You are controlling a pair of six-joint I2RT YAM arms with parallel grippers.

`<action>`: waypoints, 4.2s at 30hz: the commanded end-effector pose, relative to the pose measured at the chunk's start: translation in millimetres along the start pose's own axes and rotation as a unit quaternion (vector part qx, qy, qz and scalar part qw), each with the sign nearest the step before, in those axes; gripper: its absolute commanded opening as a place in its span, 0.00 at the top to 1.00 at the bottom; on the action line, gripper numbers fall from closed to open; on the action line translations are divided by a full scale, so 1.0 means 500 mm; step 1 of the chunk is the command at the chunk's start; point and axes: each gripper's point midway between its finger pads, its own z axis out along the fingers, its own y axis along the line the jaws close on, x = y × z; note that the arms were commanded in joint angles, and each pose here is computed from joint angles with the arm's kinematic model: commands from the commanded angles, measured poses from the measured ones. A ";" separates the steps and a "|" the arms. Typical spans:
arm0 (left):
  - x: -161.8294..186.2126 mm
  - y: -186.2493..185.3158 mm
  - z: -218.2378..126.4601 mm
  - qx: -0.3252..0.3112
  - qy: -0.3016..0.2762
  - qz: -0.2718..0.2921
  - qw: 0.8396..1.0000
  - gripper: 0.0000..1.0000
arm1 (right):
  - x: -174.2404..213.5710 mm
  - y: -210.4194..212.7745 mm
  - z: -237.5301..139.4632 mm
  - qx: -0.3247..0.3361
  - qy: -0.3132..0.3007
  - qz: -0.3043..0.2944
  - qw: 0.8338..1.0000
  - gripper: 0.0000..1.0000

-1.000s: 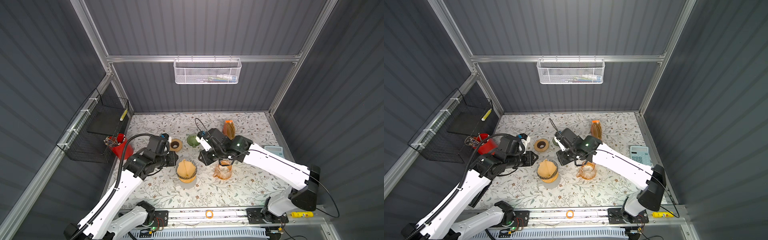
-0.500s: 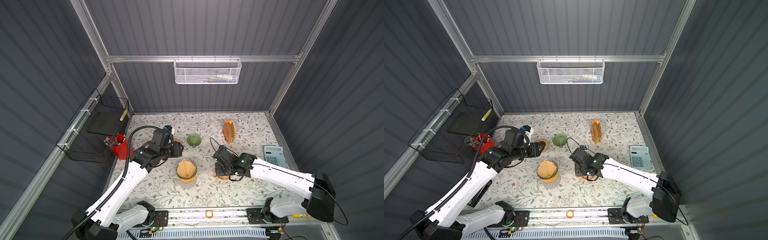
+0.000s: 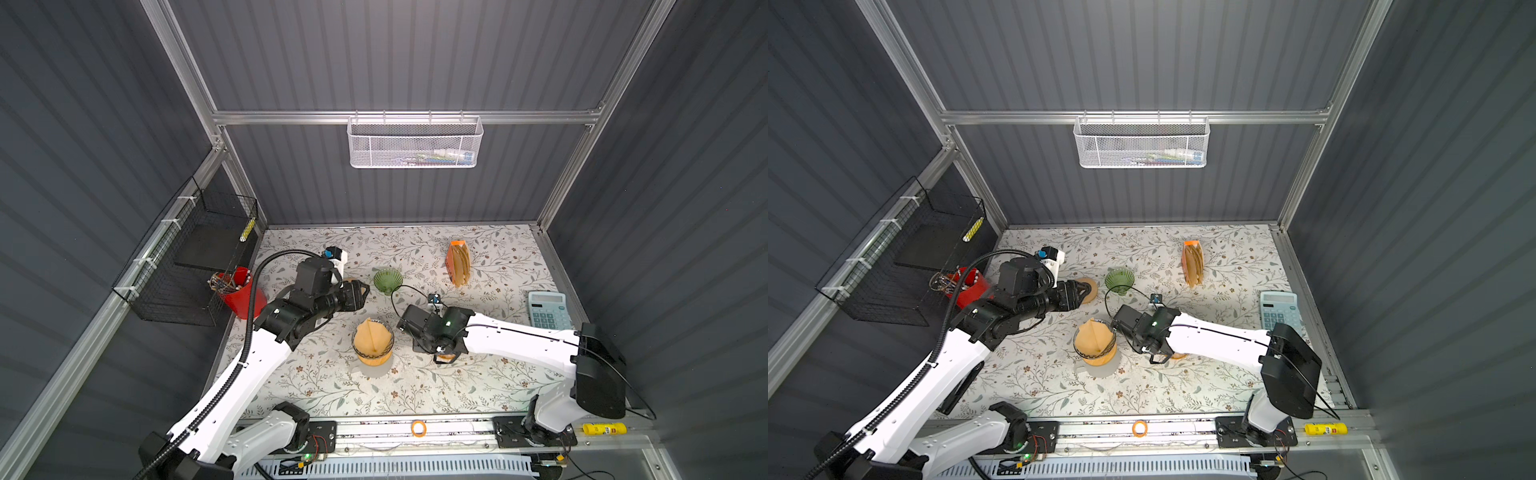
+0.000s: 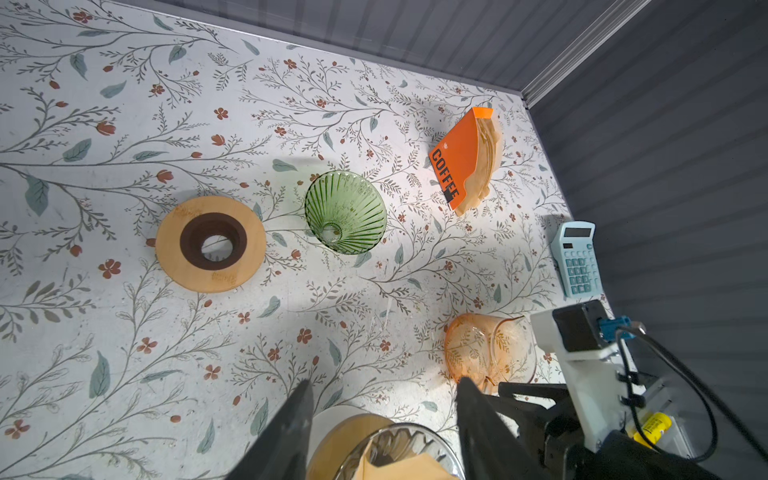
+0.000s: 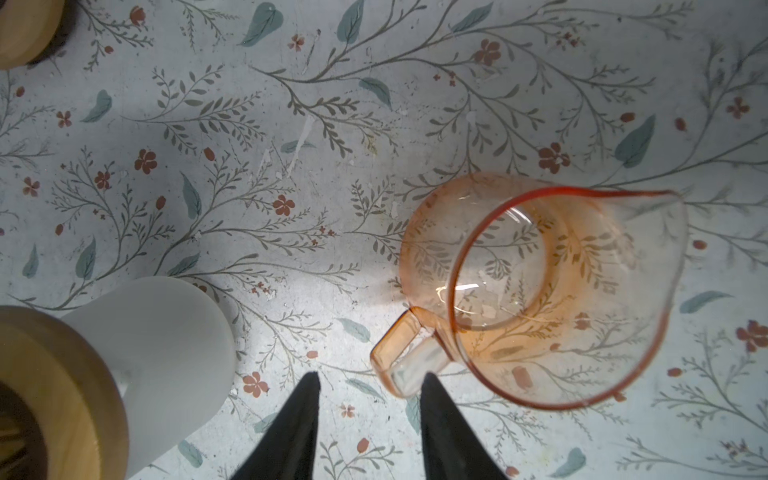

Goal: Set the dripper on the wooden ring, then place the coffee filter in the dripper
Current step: 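Lower the right gripper onto the pink glass pitcher's handle, then close the right gripper on the pitcher handle and lift it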

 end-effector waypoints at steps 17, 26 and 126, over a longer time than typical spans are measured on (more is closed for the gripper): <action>-0.016 -0.007 -0.030 0.059 -0.027 0.004 0.998 0.44 | 0.015 -0.031 0.021 0.070 0.006 0.089 0.994 0.56; -0.009 -0.005 -0.033 0.060 -0.026 0.004 0.998 0.44 | 0.031 -0.040 0.040 0.078 0.019 0.105 0.991 0.55; -0.008 0.068 0.034 -0.043 0.033 -0.051 0.997 0.47 | 0.044 -0.225 0.035 -0.008 0.062 -0.115 0.991 0.90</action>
